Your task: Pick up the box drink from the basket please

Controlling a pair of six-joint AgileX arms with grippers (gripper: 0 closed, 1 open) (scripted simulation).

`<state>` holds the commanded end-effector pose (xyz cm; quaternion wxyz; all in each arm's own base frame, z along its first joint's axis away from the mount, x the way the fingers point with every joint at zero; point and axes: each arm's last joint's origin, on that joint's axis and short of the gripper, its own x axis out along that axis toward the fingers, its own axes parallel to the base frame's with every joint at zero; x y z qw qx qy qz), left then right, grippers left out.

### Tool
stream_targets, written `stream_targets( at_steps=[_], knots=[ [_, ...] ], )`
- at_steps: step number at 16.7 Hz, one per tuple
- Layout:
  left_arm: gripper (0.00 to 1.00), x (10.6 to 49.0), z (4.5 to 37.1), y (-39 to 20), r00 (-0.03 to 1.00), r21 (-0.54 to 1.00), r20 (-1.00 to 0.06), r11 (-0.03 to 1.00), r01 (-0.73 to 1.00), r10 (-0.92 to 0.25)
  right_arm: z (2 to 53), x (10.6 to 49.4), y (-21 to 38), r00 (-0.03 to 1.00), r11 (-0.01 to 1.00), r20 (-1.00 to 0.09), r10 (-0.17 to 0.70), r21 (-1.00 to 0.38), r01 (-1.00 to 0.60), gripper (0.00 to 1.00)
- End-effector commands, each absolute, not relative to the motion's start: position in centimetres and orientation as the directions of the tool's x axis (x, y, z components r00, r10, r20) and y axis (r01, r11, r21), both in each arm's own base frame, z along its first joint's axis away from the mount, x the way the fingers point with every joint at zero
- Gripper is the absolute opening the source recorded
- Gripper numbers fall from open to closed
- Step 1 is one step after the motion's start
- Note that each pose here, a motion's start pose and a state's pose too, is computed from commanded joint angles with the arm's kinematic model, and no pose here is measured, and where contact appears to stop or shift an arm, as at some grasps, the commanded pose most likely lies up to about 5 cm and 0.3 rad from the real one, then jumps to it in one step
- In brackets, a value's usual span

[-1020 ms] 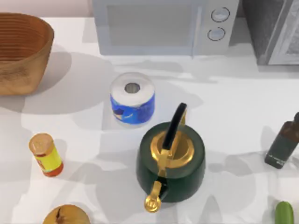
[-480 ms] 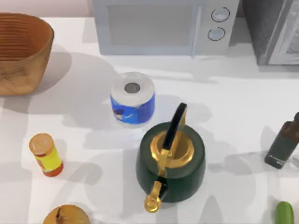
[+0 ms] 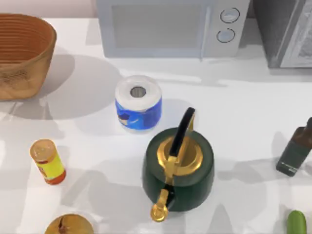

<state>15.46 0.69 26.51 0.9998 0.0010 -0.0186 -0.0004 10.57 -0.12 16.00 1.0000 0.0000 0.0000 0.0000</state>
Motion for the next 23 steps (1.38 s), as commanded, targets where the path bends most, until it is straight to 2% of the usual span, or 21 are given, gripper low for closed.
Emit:
stream_targets(
  at_steps=[4, 9, 17, 23],
  knots=[
    [0.0, 11.6, 21.3, 0.1, 0.999, 0.001, 0.038, 1.0, 0.001, -0.001, 16.0, 10.6, -0.1, 1.0, 1.0, 0.0, 0.0, 0.0, 0.0, 1.0],
    [0.0, 10.6, 16.4, -0.1, 1.0, 0.0, 0.004, 1.0, 0.0, 0.0, 16.0, 10.6, -0.1, 1.0, 1.0, 0.0, 0.0, 0.0, 0.0, 1.0],
    [0.0, 10.7, 16.0, -0.1, 1.0, 0.003, -0.007, 1.0, -0.009, 0.009, 16.0, 10.6, -0.1, 1.0, 1.0, 0.0, 0.0, 0.0, 0.0, 1.0],
    [0.0, 11.8, 17.3, -0.6, 0.99, 0.028, 0.017, 0.99, -0.141, 0.141, 16.0, 10.6, -0.1, 1.0, 1.0, 0.0, 0.0, 0.0, 0.0, 1.0]
  ],
)
